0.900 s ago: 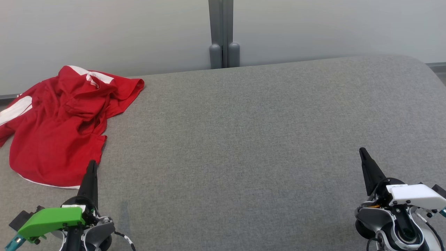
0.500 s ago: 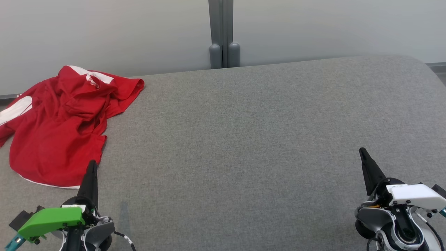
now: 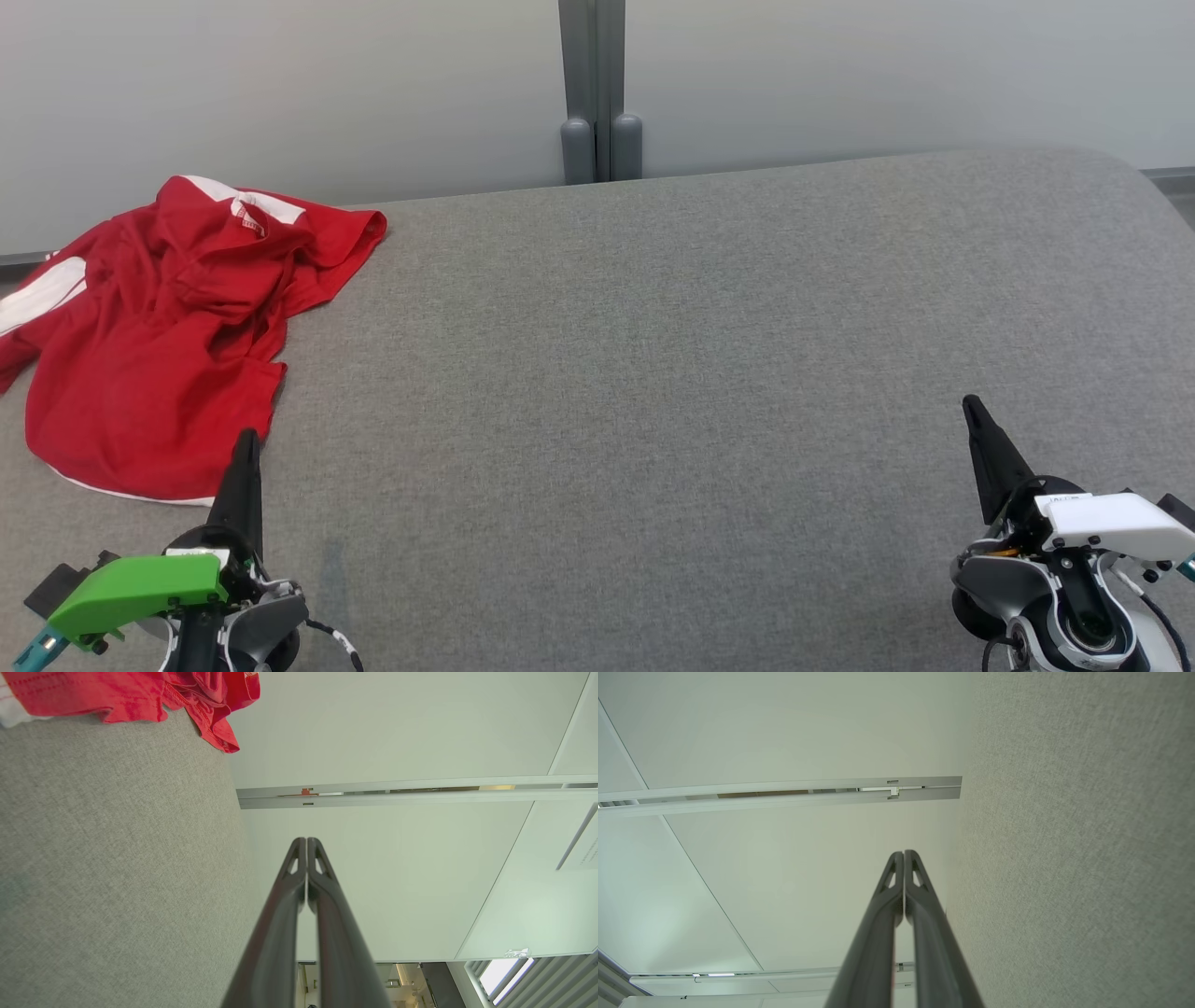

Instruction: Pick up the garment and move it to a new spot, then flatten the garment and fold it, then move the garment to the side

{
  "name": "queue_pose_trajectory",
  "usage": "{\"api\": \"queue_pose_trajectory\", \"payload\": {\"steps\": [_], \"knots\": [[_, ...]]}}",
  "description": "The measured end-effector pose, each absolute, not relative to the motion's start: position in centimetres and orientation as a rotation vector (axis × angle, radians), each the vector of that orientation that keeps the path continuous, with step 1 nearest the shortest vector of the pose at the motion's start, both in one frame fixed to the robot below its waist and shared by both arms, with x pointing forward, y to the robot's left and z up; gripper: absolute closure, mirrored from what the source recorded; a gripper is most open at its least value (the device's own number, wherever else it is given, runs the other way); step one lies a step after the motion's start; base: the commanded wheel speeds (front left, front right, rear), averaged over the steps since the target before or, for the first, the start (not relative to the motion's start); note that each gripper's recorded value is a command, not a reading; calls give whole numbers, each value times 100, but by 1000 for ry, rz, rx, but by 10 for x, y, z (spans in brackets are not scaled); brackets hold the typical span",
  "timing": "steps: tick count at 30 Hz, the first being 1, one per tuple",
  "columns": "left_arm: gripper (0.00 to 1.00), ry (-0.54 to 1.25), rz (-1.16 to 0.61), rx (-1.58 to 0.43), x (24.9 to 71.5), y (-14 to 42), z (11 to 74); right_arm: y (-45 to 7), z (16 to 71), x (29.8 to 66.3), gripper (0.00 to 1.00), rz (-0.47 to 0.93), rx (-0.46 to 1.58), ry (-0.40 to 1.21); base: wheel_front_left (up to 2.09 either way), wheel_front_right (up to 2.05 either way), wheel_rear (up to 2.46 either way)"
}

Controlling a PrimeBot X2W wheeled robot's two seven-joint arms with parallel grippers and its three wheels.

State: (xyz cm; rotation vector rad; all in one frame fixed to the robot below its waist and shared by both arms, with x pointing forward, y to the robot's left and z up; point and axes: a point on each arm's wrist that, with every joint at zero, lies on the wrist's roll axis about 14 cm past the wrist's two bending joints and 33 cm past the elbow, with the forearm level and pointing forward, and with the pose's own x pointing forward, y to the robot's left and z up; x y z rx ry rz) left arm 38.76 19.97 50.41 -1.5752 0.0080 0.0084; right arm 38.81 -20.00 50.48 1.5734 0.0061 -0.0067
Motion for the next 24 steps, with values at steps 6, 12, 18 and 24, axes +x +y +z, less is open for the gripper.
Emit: {"api": "queue_pose_trajectory", "payload": {"steps": [6,12,18,24], "knots": [[100,8,8,-1575,388,200,504,-200,505,388,100,-7,1573,6,0,0,0],[100,8,8,-1575,388,200,504,-200,505,388,100,-7,1573,6,0,0,0],[100,8,8,-1575,388,200,504,-200,505,388,100,-7,1573,6,0,0,0],[0,73,72,-1586,376,197,477,-197,477,376,0,-72,1586,69,0,0,0]]}}
